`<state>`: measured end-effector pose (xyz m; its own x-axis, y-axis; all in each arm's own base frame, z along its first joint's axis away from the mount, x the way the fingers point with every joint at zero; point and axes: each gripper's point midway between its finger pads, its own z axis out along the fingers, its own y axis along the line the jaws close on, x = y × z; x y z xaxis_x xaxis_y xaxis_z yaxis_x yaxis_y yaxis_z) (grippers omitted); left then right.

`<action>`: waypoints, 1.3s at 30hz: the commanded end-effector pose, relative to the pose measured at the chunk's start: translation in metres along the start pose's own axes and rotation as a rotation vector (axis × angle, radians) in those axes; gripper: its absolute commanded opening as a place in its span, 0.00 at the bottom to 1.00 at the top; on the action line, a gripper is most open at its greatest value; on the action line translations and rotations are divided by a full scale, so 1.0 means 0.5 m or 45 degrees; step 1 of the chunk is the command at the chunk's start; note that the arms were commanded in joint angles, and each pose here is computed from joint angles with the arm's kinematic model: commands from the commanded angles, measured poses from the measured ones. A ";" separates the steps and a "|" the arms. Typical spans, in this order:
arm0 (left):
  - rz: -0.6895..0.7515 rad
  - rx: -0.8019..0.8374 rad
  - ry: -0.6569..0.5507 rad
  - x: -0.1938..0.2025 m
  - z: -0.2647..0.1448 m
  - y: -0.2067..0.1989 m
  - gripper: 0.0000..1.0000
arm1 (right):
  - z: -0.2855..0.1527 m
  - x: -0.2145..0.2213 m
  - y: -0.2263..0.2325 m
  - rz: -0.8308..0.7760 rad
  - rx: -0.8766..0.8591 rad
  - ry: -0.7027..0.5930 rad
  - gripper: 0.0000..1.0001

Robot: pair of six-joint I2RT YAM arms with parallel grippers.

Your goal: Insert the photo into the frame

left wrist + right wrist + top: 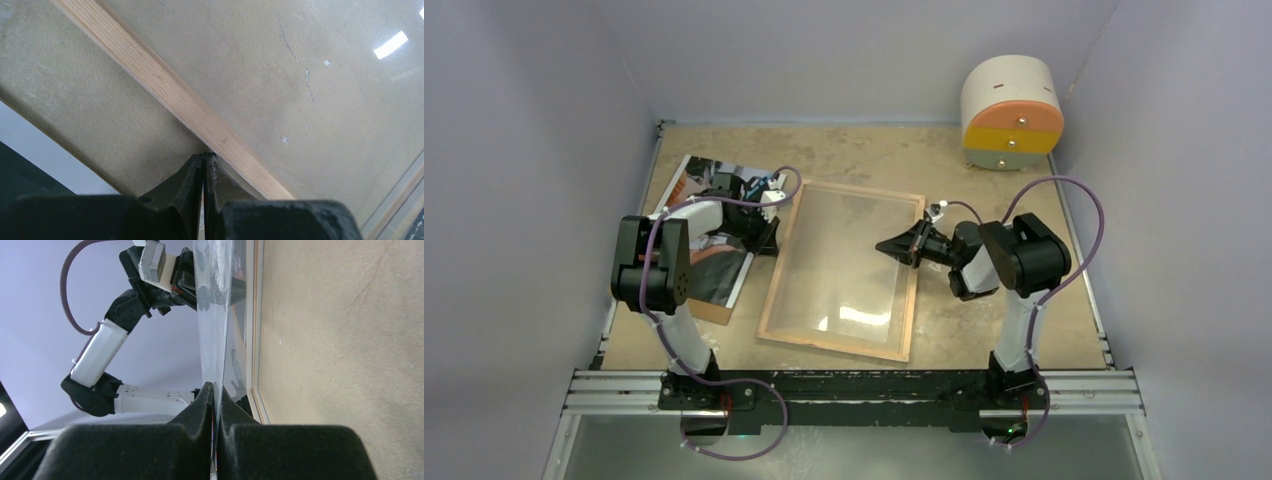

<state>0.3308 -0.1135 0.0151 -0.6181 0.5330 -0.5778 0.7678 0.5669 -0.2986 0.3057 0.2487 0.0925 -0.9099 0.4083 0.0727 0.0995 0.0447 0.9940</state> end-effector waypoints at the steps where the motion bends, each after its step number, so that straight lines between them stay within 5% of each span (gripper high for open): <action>1: -0.150 0.097 0.220 0.117 0.029 -0.045 0.09 | -0.006 0.030 0.045 -0.201 -0.093 0.072 0.00; 27: -0.172 0.099 0.215 0.114 0.034 -0.042 0.07 | -0.003 0.015 -0.024 -0.209 0.011 0.160 0.00; 39: -0.192 0.112 0.212 0.109 0.039 -0.040 0.05 | 0.017 0.030 0.096 -0.188 -0.245 0.160 0.00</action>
<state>0.3338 -0.1144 0.0151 -0.6437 0.5089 -0.5716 0.7474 0.5786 -0.3265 0.3047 0.2510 0.0989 -0.9439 0.3287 0.0307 0.0447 0.0352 0.9984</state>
